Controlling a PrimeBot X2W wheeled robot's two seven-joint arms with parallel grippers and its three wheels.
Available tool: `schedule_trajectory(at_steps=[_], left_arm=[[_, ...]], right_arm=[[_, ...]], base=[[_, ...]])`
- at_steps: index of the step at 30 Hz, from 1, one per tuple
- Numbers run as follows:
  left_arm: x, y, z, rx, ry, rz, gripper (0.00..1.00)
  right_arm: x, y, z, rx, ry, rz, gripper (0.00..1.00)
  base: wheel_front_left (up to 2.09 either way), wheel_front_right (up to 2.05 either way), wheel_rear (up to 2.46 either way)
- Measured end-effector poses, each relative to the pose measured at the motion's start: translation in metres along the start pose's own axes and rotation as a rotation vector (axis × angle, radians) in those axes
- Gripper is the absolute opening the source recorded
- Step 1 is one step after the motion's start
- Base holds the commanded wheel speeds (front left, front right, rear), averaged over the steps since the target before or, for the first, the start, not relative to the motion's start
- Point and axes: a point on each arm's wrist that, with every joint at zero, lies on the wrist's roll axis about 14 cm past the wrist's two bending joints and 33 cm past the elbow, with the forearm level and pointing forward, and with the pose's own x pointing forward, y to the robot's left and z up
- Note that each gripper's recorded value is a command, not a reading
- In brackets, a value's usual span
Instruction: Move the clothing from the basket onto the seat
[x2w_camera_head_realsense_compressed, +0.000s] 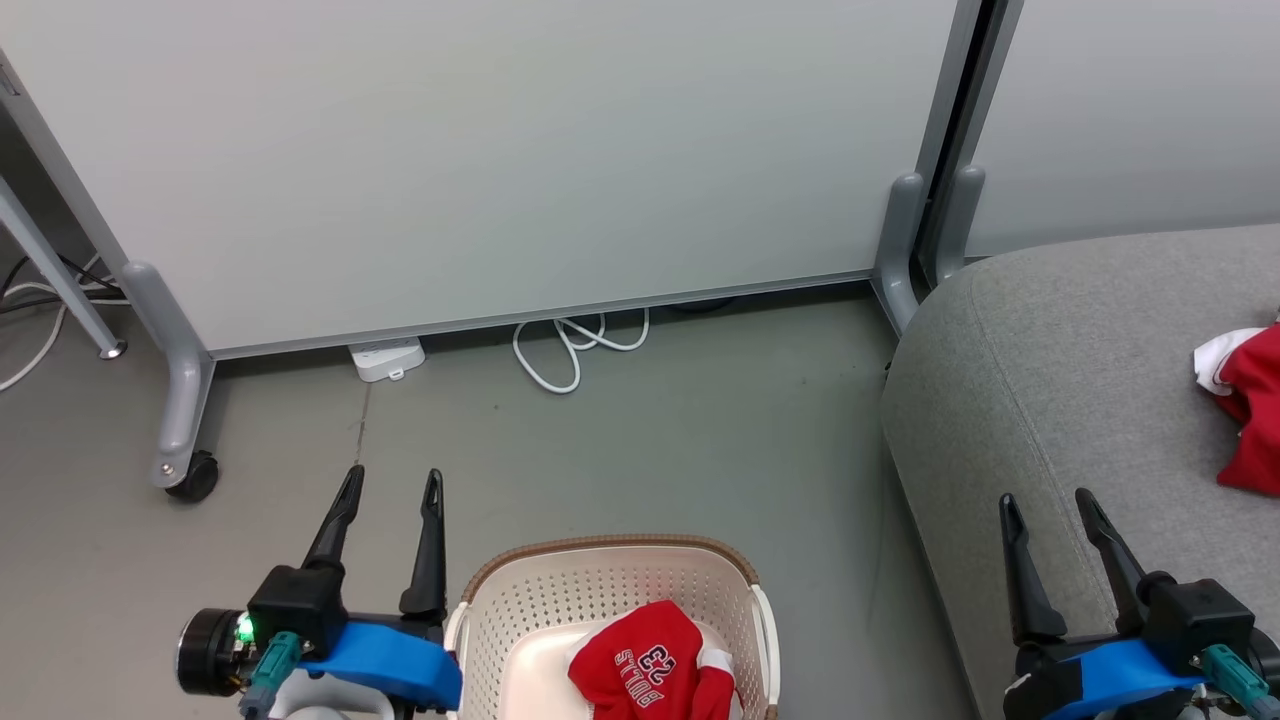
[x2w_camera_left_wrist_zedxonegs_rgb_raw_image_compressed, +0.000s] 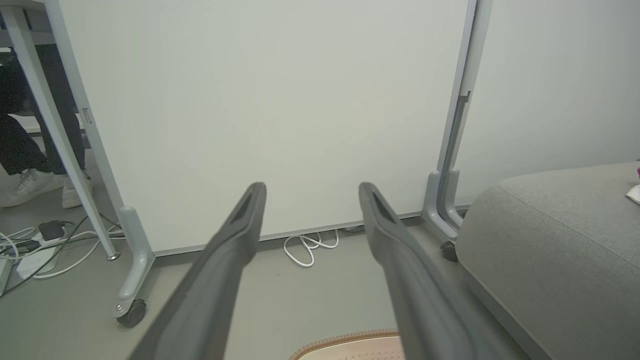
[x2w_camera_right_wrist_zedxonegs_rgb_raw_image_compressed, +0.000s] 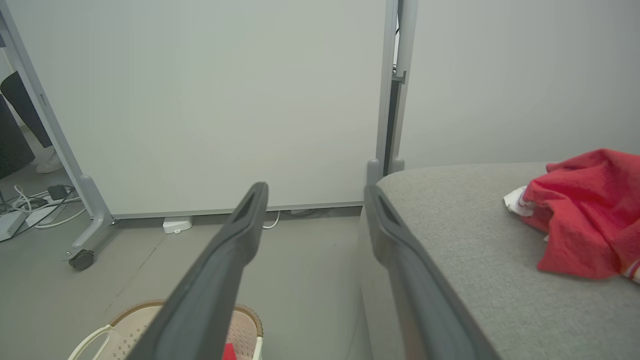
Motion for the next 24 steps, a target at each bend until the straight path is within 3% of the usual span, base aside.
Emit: schedule_trajectory(at_steps=[13, 24], left_arm=[[0.048, -0.07, -0.021, 0.03, 0.068, -0.251, 1.0], [0.083, -0.121, -0.113, 0.075, 0.318, -0.505, 1.0]], right_arm=[[0.024, -0.01, 0.006, -0.017, -0.023, -0.018, 1.0], [0.066, -0.04, -0.002, -0.065, -0.021, -0.068, 1.0]], base=[[0.0, 0.0, 0.0], [0.0, 0.0, 0.0]])
